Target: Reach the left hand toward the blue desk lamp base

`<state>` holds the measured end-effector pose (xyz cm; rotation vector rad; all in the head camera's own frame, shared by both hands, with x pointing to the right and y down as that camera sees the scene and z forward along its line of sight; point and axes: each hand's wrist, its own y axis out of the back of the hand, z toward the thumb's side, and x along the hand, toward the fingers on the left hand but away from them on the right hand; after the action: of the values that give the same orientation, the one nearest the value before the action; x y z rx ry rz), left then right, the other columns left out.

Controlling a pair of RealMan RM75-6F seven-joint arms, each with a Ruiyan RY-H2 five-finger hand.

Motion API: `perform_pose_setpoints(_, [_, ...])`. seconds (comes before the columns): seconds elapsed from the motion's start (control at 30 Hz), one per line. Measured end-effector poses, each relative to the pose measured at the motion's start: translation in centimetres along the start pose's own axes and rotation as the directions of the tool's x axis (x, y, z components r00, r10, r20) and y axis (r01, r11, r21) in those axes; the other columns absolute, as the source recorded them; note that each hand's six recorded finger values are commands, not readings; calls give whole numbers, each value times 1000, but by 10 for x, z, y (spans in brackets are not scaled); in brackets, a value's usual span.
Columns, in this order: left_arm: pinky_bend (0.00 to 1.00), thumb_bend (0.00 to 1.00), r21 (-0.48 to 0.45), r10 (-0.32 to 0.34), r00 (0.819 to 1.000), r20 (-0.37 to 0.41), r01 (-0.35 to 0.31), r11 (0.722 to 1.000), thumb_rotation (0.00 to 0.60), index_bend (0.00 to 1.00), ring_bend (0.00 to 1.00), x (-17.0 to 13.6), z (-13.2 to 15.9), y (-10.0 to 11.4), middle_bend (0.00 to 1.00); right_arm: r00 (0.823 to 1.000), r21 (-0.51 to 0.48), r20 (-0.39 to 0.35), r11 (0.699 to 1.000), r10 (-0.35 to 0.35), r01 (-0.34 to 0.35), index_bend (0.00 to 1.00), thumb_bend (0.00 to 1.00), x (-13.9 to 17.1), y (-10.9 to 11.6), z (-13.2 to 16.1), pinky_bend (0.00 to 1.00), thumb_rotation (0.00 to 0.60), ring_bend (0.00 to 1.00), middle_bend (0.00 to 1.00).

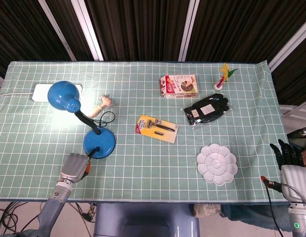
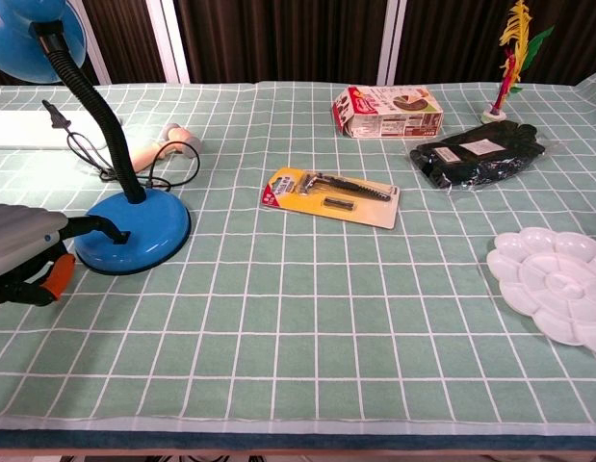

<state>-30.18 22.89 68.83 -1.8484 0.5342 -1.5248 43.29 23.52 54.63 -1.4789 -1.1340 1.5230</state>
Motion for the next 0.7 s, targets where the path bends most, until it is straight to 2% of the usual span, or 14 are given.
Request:
perform_pose_setpoints(0.1, [795, 796, 15, 7, 1000, -3, -7, 1000, 600, 325, 804, -1, -1, 0, 810, 1000, 0, -1, 1000, 1, -1, 117, 169, 0, 0, 0, 0, 600, 19, 27])
perform_pose_setpoints(0.27, [795, 794, 45, 12, 1000, -14, -11, 999, 600, 334, 793, -6, -5, -2, 791, 1000, 0, -2, 1000, 2, -2, 117, 169, 0, 0, 0, 0, 600, 19, 27])
perform_pose_setpoints(0.4, [758, 728, 50, 41, 998, -38, -39, 998, 600, 311, 667, -5, -12, 4, 650, 1000, 0, -2, 1000, 1, -1, 117, 169, 0, 0, 1, 0, 600, 19, 27])
perform_pose_setpoints(0.47, [673, 666, 47, 73, 996, -55, -71, 996, 600, 292, 564, -6, -16, 11, 545, 1000, 0, -1, 1000, 2, -2, 117, 170, 0, 0, 0, 0, 600, 19, 27])
perform_pose_setpoints(0.53, [491, 582, 33, 126, 989, -75, -124, 992, 600, 259, 427, -8, -21, 24, 413, 1000, 0, -1, 1000, 4, -4, 117, 169, 0, -1, 0, 0, 600, 19, 27])
perform_pose_setpoints(0.6, [356, 513, 11, 192, 976, -98, -192, 981, 600, 234, 325, -14, -28, 43, 318, 1000, 2, -1, 1000, 7, -7, 117, 169, 0, -1, 0, 0, 600, 19, 27])
perform_pose_setpoints(0.7, [242, 432, -33, 290, 947, -140, -297, 954, 600, 212, 180, -30, -43, 73, 224, 1000, 3, 0, 1000, 9, -9, 117, 170, 1, -1, 1, 0, 600, 19, 27])
